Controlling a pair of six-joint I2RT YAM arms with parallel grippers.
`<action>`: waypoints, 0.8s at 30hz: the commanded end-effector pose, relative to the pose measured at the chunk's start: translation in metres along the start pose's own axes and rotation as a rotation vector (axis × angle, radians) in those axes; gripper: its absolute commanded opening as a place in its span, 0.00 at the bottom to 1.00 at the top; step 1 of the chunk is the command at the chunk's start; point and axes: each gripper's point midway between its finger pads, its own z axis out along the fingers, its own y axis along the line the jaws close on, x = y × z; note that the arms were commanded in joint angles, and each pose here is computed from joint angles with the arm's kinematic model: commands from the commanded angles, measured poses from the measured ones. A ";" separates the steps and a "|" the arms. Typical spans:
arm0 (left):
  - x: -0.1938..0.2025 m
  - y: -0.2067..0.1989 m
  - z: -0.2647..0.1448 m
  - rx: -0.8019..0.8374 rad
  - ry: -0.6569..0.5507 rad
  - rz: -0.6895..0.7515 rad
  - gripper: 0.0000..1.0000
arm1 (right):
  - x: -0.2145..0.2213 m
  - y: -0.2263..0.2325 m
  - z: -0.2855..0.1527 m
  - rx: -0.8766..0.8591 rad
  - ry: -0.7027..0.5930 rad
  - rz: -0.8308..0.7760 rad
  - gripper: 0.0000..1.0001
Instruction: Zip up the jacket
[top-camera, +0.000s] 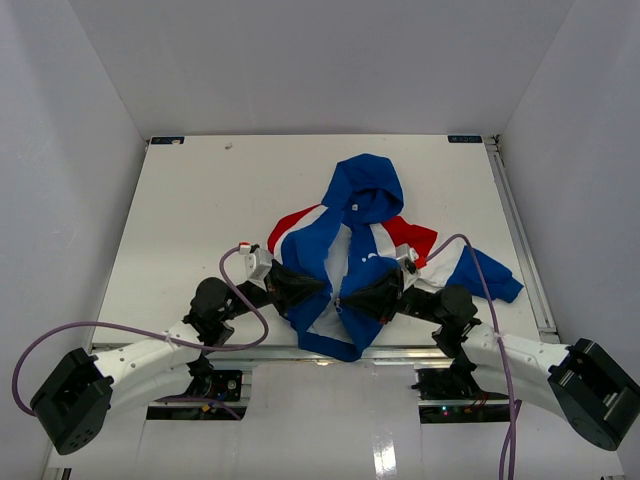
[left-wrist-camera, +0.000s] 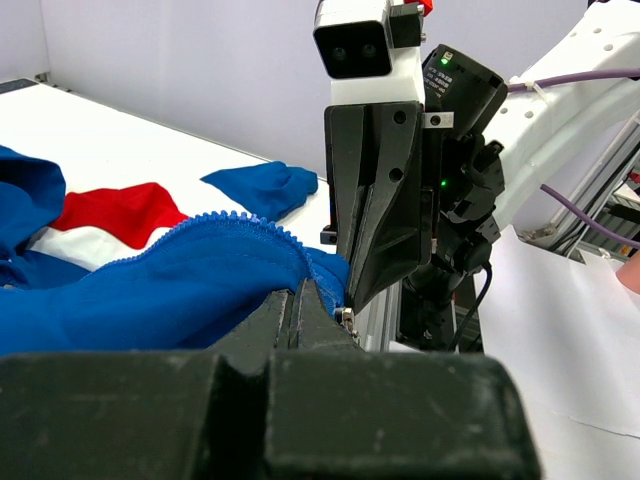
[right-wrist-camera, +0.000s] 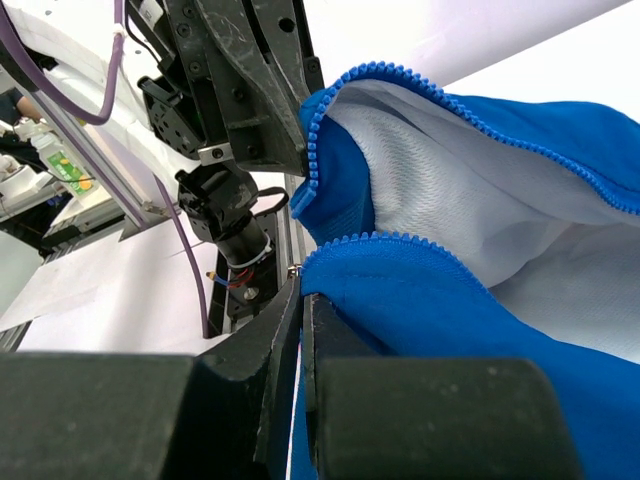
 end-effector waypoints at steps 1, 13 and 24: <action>-0.013 -0.003 -0.001 0.011 -0.054 0.046 0.00 | -0.033 0.014 0.011 -0.066 -0.086 -0.067 0.08; -0.009 -0.004 -0.001 0.027 -0.044 0.046 0.00 | -0.037 0.015 0.013 -0.071 -0.092 -0.063 0.08; -0.004 -0.003 -0.001 0.026 -0.032 0.055 0.00 | -0.042 0.018 0.014 -0.084 -0.106 -0.056 0.08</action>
